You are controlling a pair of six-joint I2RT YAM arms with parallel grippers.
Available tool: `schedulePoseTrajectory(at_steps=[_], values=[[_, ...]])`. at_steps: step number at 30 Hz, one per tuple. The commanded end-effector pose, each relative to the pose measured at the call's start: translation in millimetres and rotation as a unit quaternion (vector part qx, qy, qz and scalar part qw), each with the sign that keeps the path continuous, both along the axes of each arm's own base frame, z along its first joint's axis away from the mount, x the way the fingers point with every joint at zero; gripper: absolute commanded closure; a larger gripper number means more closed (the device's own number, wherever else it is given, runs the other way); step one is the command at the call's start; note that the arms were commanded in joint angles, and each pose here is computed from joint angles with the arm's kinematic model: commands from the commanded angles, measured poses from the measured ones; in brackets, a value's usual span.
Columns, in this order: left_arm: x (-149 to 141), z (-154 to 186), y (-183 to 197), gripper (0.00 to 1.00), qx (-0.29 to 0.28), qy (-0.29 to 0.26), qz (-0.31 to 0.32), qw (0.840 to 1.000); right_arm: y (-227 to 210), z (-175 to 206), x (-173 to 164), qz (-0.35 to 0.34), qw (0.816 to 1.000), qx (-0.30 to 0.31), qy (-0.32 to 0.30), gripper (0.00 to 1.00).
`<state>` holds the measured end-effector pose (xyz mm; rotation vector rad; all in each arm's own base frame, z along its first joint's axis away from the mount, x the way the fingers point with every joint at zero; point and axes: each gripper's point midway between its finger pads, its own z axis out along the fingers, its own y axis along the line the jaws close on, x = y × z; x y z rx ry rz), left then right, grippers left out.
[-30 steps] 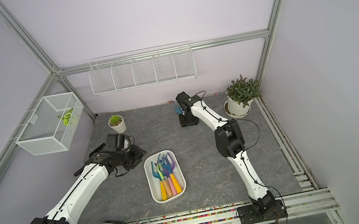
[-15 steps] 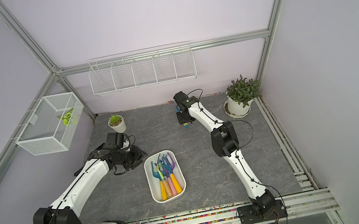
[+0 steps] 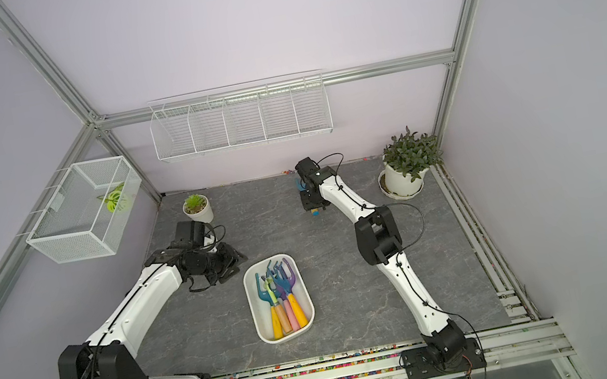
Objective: Put the rake into the storage box
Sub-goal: Pick up the rake at the center of the board.
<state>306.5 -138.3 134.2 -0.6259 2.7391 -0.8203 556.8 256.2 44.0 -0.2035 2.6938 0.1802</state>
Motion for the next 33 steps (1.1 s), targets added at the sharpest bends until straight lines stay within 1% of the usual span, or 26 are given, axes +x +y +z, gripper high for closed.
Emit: schedulePoseTrajectory(at_steps=[1, 5, 9, 10, 12, 13, 17, 21, 26, 27, 31, 33], values=[[3.7, 6.7, -0.3, 0.54, -0.002, -0.005, -0.006, 1.000, 1.1, -3.8, 8.5, -0.005, 1.000, 0.011, -0.008, 0.56], [3.9, 7.3, 0.0, 0.54, -0.002, -0.006, -0.005, 1.000, 0.3, -8.0, 6.6, -0.004, 1.000, 0.010, -0.001, 0.62], [2.6, 7.6, 0.3, 0.54, -0.004, -0.005, -0.001, 1.000, 0.3, -14.4, 4.8, -0.005, 1.000, 0.009, 0.006, 0.63], [2.4, 8.7, 0.1, 0.54, -0.005, -0.007, -0.001, 1.000, 0.7, -17.4, 3.5, -0.005, 1.000, 0.010, 0.011, 0.62], [0.9, 10.3, 0.4, 0.54, -0.006, -0.008, 0.002, 1.000, 3.5, -19.8, 1.8, -0.002, 1.000, 0.018, 0.017, 0.56], [-0.1, 10.7, 0.6, 0.54, -0.007, -0.008, 0.002, 1.000, 5.4, -20.7, 1.1, 0.001, 1.000, 0.021, 0.018, 0.55], [-4.5, 13.1, 1.1, 0.54, -0.010, -0.010, 0.005, 1.000, 6.7, -25.3, -1.0, -0.003, 0.999, 0.026, 0.026, 0.55], [-8.0, 15.8, 2.1, 0.54, -0.011, -0.013, 0.007, 1.000, 5.5, -29.3, -2.2, -0.010, 0.999, 0.024, 0.031, 0.67], [-8.0, 20.2, 2.6, 0.54, -0.012, -0.019, 0.010, 1.000, 6.0, -22.7, -4.2, -0.012, 0.999, 0.027, 0.032, 0.97], [-7.4, 21.5, 2.3, 0.54, -0.014, -0.021, 0.010, 1.000, 6.0, -17.3, -4.6, -0.012, 0.999, 0.032, 0.032, 1.00], [-3.0, 25.6, 0.8, 0.54, -0.018, -0.030, 0.009, 0.999, 11.2, 7.6, -13.1, -0.003, 0.998, 0.059, 0.028, 1.00], [0.8, 28.8, -1.0, 0.54, -0.021, -0.037, 0.007, 0.999, 17.2, 30.6, -18.2, 0.002, 0.996, 0.085, 0.011, 1.00]])
